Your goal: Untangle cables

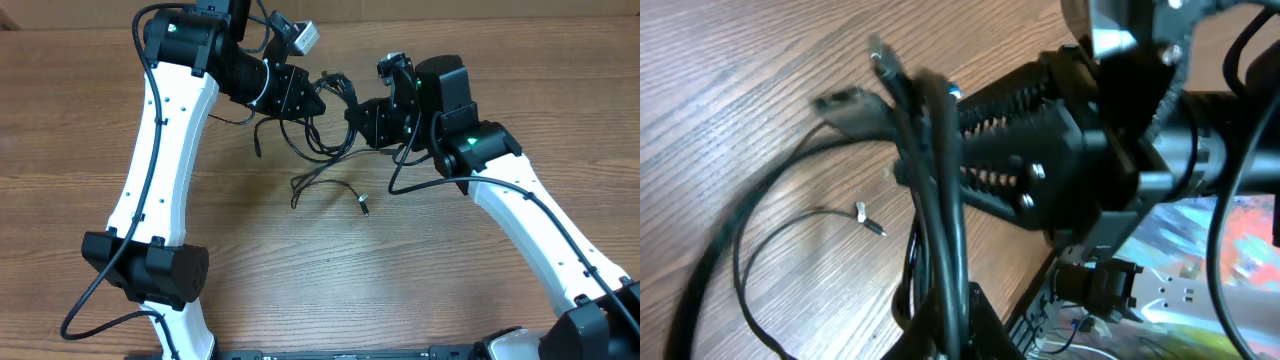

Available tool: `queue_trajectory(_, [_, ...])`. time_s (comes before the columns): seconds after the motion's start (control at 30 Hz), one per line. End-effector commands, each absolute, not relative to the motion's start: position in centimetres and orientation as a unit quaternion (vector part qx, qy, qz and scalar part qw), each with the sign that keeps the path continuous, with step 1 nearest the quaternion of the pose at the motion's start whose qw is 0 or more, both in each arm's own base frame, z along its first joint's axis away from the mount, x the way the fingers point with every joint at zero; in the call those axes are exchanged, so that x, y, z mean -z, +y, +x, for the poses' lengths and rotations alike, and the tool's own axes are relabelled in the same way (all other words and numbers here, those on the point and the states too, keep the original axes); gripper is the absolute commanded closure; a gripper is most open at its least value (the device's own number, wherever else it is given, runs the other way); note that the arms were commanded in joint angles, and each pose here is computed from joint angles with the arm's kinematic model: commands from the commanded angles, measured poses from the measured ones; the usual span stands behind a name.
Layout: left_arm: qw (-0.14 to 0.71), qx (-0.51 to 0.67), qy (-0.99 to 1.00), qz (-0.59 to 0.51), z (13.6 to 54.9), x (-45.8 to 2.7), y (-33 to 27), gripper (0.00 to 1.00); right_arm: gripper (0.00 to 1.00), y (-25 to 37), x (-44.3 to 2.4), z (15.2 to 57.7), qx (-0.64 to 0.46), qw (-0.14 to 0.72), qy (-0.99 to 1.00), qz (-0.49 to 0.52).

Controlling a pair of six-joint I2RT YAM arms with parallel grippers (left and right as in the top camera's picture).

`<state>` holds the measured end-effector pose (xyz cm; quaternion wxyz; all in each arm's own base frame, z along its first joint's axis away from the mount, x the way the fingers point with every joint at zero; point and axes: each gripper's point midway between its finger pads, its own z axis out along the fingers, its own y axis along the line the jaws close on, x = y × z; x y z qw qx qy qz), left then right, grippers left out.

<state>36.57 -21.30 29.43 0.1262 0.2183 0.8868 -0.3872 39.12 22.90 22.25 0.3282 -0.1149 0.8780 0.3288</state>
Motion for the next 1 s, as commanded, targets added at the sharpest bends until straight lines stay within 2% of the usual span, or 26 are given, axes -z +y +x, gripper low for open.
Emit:
queue_trajectory(0.0, [0.131, 0.371, 0.894, 0.215, 36.4, -29.6, -20.7, 0.96, 0.96, 19.7, -21.7, 41.0, -0.262, 0.341, 0.903, -0.015])
queue_trajectory(0.13, [0.138, 0.328, 0.912, 0.204, 37.3, -28.7, -19.1, 0.96, 0.96, 15.2, -18.9, 40.5, -0.185, 0.304, 0.927, 0.120])
queue_trajectory(0.2, [0.141, 0.324, 0.914, 0.199, 37.5, -28.6, -18.6, 0.96, 0.96, 14.9, -18.4, 40.0, -0.183, 0.289, 0.932, 0.122])
queue_trajectory(0.37, [0.145, 0.309, 0.920, 0.191, 38.0, -28.3, -17.7, 0.96, 0.96, 19.5, -20.1, 38.5, -0.290, 0.267, 0.919, -0.014])
queue_trajectory(0.6, [0.154, 0.225, 0.948, 0.165, 39.4, -26.9, -14.3, 0.96, 0.96, 23.4, -26.8, 33.4, -0.516, 0.239, 0.794, -0.215])
queue_trajectory(0.73, [0.155, 0.220, 0.950, 0.155, 39.6, -26.8, -13.4, 0.96, 0.96, 22.2, -29.0, 31.2, -0.589, 0.223, 0.733, -0.259])
queue_trajectory(0.87, [0.157, 0.237, 0.944, 0.169, 39.5, -27.1, -14.1, 0.96, 0.97, 21.0, -26.6, 31.6, -0.549, 0.202, 0.782, -0.215])
queue_trajectory(0.93, [0.164, 0.277, 0.923, 0.209, 38.9, -27.9, -15.7, 0.84, 0.96, 20.4, -24.7, 31.9, -0.507, 0.192, 0.818, -0.193])
queue_trajectory(0.97, [0.169, 0.297, 0.911, 0.230, 38.6, -28.3, -16.5, 0.72, 0.96, 20.1, -23.8, 32.0, -0.485, 0.186, 0.835, -0.181])
